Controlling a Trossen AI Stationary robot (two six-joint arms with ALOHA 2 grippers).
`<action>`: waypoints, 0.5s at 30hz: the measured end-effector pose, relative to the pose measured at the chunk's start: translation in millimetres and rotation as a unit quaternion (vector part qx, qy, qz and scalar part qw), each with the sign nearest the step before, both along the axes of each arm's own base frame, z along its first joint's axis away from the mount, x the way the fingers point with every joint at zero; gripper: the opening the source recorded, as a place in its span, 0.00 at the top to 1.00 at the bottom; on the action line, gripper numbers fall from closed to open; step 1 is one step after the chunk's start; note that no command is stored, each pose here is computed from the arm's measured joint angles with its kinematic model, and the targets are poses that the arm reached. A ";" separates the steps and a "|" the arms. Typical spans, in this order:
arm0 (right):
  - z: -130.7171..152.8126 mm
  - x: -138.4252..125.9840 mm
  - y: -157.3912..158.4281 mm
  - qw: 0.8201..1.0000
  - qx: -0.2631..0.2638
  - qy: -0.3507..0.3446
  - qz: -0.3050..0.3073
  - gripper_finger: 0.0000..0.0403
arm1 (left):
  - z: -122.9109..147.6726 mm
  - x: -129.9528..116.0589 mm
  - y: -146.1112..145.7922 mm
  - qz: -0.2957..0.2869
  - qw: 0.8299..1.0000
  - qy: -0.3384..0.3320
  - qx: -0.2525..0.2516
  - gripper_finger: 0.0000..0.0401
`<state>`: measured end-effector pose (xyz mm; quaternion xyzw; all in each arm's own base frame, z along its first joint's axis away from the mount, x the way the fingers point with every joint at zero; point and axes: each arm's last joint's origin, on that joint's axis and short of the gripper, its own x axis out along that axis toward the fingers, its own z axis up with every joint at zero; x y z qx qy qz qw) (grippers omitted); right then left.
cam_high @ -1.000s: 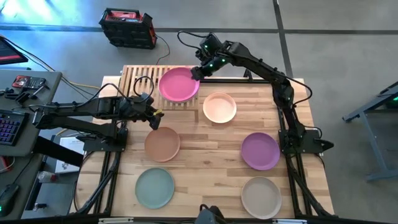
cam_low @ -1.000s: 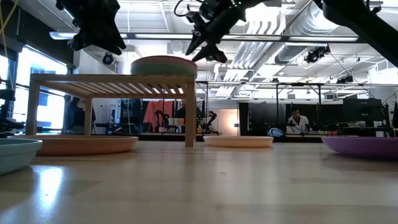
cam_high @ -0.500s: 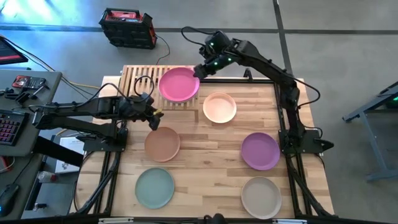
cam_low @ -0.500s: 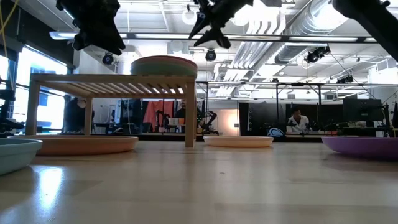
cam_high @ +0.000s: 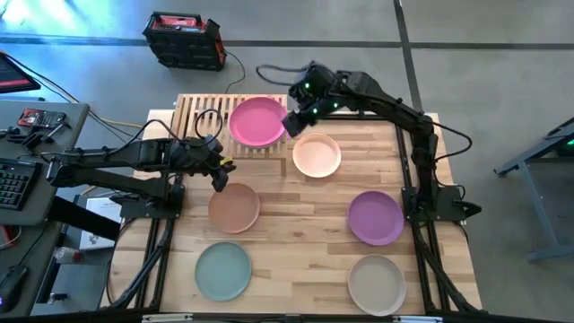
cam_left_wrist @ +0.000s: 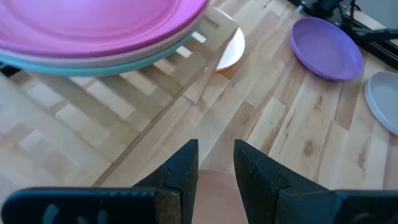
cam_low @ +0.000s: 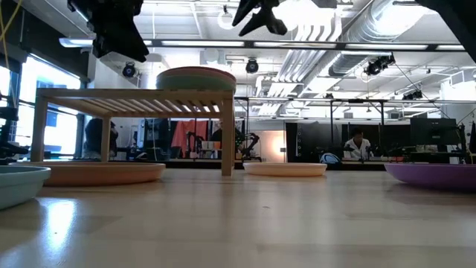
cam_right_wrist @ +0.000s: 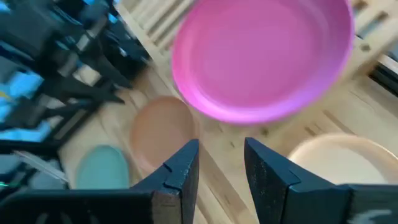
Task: Place and stack plates onto a shelf
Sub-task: Stack the brown plate on top of the pink plate on the shelf
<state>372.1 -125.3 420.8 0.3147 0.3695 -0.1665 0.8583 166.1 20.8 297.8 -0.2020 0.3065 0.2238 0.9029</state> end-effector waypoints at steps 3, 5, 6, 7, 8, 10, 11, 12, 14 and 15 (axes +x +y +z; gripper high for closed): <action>-5.4 -2.3 15.7 0.999 -0.009 0.051 -0.014 0.73 | 0.0 0.1 -0.1 -0.009 1.000 0.003 0.007 0.78; -8.6 -3.7 25.8 0.996 -0.014 0.082 -0.022 0.73 | 0.0 0.1 -0.1 -0.013 1.000 0.005 0.012 0.78; -10.1 -4.8 30.6 0.995 -0.018 0.098 -0.028 0.73 | 0.0 0.1 -0.2 -0.015 1.000 0.005 0.013 0.78; -11.4 -6.0 35.1 0.993 -0.021 0.113 -0.035 0.73 | -0.1 0.1 -0.3 -0.017 1.000 0.006 0.012 0.78; -12.5 -6.9 39.4 0.991 -0.024 0.125 -0.043 0.73 | -0.1 0.2 -0.5 -0.021 1.000 0.005 0.009 0.78; -14.6 -9.4 48.1 0.987 -0.028 0.150 -0.058 0.73 | -0.2 0.3 -1.1 -0.030 1.000 0.005 0.005 0.78; -15.5 -10.5 52.6 0.985 -0.027 0.161 -0.064 0.73 | -0.2 0.4 -1.4 -0.037 0.999 0.006 0.004 0.78; -16.3 -11.3 57.3 0.983 -0.027 0.170 -0.070 0.73 | -0.2 0.4 -1.6 -0.041 0.999 0.006 0.003 0.78; -20.4 -10.9 67.4 0.979 -0.029 0.186 -0.080 0.73 | -0.3 0.5 -2.2 -0.047 0.999 0.005 -0.002 0.78; -23.0 -10.1 72.9 0.978 -0.027 0.193 -0.081 0.73 | -0.3 0.6 -2.3 -0.053 0.999 0.006 -0.002 0.78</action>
